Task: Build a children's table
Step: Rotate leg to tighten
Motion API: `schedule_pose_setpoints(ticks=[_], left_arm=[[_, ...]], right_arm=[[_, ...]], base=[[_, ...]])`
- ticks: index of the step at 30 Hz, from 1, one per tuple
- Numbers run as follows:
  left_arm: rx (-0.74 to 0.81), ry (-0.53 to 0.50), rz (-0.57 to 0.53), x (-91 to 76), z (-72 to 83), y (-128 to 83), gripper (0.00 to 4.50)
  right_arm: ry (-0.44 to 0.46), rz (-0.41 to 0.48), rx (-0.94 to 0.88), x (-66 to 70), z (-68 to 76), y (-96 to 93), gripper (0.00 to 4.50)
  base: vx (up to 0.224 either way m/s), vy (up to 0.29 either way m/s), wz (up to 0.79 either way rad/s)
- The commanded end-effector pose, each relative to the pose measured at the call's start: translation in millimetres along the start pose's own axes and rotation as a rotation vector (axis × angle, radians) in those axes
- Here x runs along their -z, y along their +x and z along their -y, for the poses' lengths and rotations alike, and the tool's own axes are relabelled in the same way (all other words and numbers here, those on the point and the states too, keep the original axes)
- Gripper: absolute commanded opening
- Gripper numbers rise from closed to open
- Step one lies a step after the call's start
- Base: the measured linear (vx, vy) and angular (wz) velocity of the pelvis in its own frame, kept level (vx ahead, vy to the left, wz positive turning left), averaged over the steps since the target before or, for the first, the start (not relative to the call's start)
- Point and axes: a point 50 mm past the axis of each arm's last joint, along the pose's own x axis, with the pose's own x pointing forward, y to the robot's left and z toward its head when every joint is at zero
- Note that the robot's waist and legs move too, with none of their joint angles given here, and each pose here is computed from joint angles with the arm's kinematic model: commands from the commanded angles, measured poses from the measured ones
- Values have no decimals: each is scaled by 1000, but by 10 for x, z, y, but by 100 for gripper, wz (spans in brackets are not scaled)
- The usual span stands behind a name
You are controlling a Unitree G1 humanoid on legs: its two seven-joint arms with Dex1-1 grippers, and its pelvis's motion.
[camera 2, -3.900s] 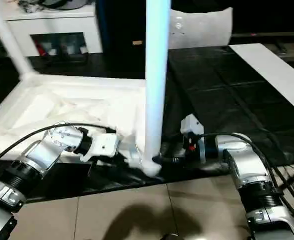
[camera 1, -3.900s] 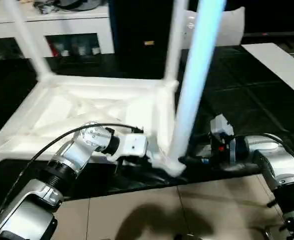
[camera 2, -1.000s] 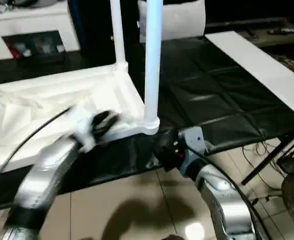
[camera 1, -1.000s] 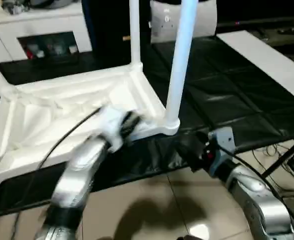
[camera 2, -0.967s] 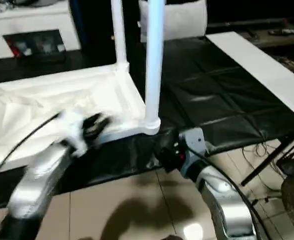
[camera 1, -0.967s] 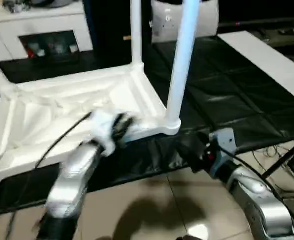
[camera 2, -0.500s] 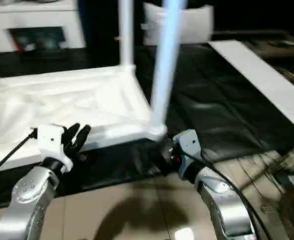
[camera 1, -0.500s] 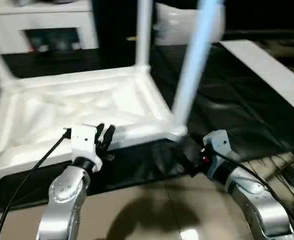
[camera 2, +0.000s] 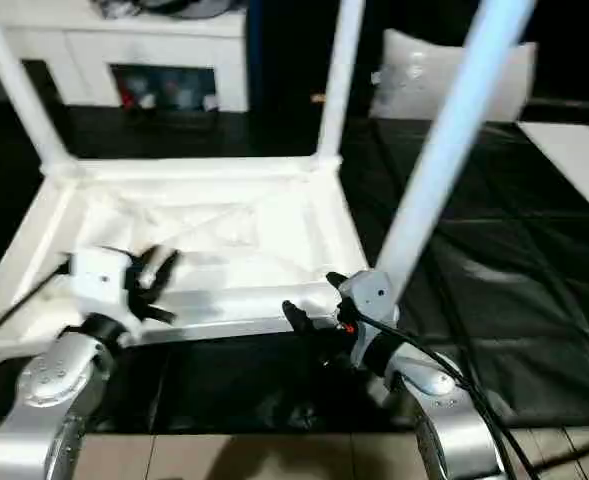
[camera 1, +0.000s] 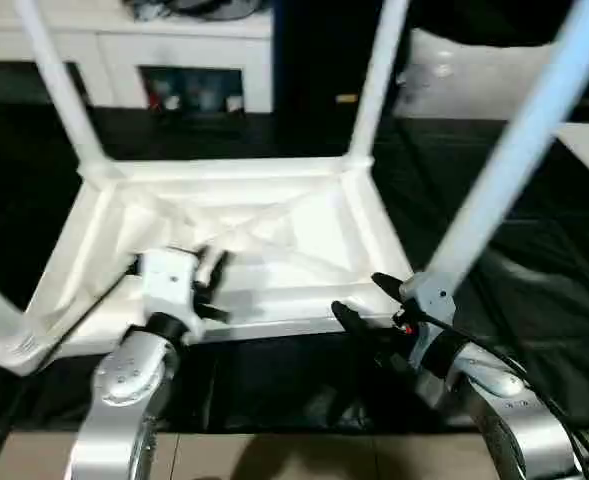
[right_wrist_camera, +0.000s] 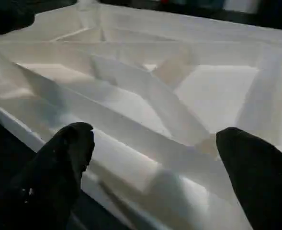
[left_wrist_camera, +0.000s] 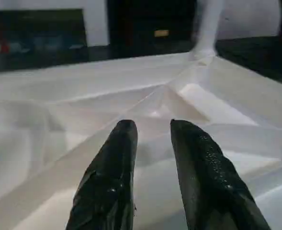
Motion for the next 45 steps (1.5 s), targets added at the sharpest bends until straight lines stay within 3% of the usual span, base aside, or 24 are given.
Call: schedule_pose_setpoints(ticks=[1, 13, 20, 28, 30, 31, 34, 36, 45], left_arm=[[22, 4, -16, 29, -23, -48, 170], [139, 35, -65, 84, -13, -60, 287], [172, 46, -85, 104, -52, -76, 331], [302, 43, -155, 171, -87, -229, 391], [312, 70, -182, 215, -112, -274, 407], [312, 70, -182, 215, -112, -274, 430], [309, 74, -212, 250, -135, -306, 436], [334, 83, -247, 284, -136, -348, 444], [358, 112, -319, 338, -173, -400, 444]], right_arm=[[1, 8, 14, 3, -1, -24, 450], [-20, -9, 49, 19, 31, 48, 450], [-37, -26, 70, -3, 73, 98, 450], [-41, -63, 263, 6, 465, 56, 450], [-38, -62, 396, -28, 768, -42, 450], [-38, -62, 396, -28, 768, -42, 450], [-33, -77, 565, -51, 1098, -201, 450], [-33, -80, 624, -79, 1234, -278, 450], [-71, -80, 553, -91, 1163, -189, 450]], base=[[99, 11, 8], [-55, 47, 3], [-39, 4, -1], [0, 0, 0], [0, 0, 0], [0, 0, 0], [0, 0, 0], [0, 0, 0], [0, 0, 0]])
